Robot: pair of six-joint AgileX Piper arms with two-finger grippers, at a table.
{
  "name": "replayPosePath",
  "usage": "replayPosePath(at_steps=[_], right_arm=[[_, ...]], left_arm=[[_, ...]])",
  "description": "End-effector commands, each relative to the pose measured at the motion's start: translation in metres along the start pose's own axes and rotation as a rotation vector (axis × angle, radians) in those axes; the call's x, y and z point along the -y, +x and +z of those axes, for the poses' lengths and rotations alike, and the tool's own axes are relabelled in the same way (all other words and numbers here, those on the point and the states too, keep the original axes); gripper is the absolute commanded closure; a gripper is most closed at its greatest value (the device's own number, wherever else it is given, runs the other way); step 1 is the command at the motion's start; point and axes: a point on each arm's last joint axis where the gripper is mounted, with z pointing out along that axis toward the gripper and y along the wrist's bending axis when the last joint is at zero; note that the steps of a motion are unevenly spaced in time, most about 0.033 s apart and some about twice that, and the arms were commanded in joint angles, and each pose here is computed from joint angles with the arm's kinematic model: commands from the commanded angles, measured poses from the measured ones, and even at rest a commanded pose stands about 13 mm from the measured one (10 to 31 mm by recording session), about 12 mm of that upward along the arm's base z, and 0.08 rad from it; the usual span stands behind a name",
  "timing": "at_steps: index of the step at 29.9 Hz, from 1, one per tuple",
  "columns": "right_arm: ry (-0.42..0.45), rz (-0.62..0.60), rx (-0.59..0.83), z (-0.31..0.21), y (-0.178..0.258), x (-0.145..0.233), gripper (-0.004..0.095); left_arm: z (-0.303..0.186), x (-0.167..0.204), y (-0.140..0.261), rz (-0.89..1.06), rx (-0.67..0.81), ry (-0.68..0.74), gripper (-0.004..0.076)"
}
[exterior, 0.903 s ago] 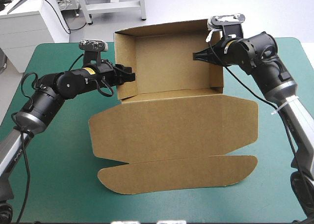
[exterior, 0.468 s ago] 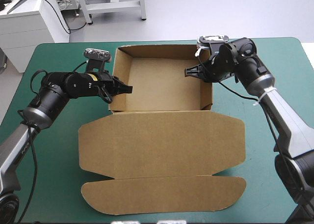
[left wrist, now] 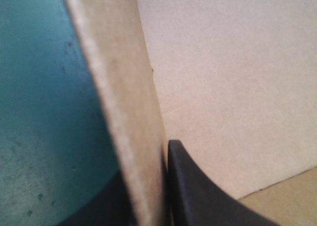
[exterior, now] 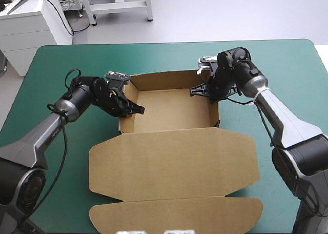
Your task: Fold the box
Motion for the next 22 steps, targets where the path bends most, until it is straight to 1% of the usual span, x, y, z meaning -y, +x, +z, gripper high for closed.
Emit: replayPosePath(at_steps=[1,5,10,14,16,18,21,22], right_arm=[[-0.090,-0.029,0.102,-0.018,-0.007,-0.011,0.0922],[-0.086,-0.025,0.058,-0.003,-0.007,-0.011,0.0921],[-0.130,-0.038,-0.039,0.020,-0.005,-0.016,0.0921],[-0.128,-0.045,-0.096,0.034,-0.003,-0.016,0.0900],[-0.123,-0.062,-0.100,0.036,-0.003,-0.015,0.0829],[-0.117,-0.076,-0.097,0.035,-0.003,-0.015,0.0710],[-0.116,-0.087,-0.096,0.035,-0.003,-0.014,0.0450],[-0.116,-0.088,-0.098,0.035,-0.003,-0.014,0.0345]], left_arm=[[-0.018,0.022,-0.010,0.007,0.077,0.110,0.0713],[-0.012,0.021,-0.010,0.004,0.059,0.110,0.0713],[-0.011,0.020,-0.009,0.007,0.052,0.107,0.0713],[-0.011,0.021,-0.008,0.014,0.040,0.109,0.0702],[-0.011,0.020,-0.007,0.015,0.029,0.110,0.0664],[-0.011,0.020,-0.007,0.018,0.025,0.110,0.0594],[-0.011,0.020,-0.007,0.021,0.024,0.110,0.0423],[-0.012,0.020,-0.007,0.021,0.023,0.111,0.0356]])
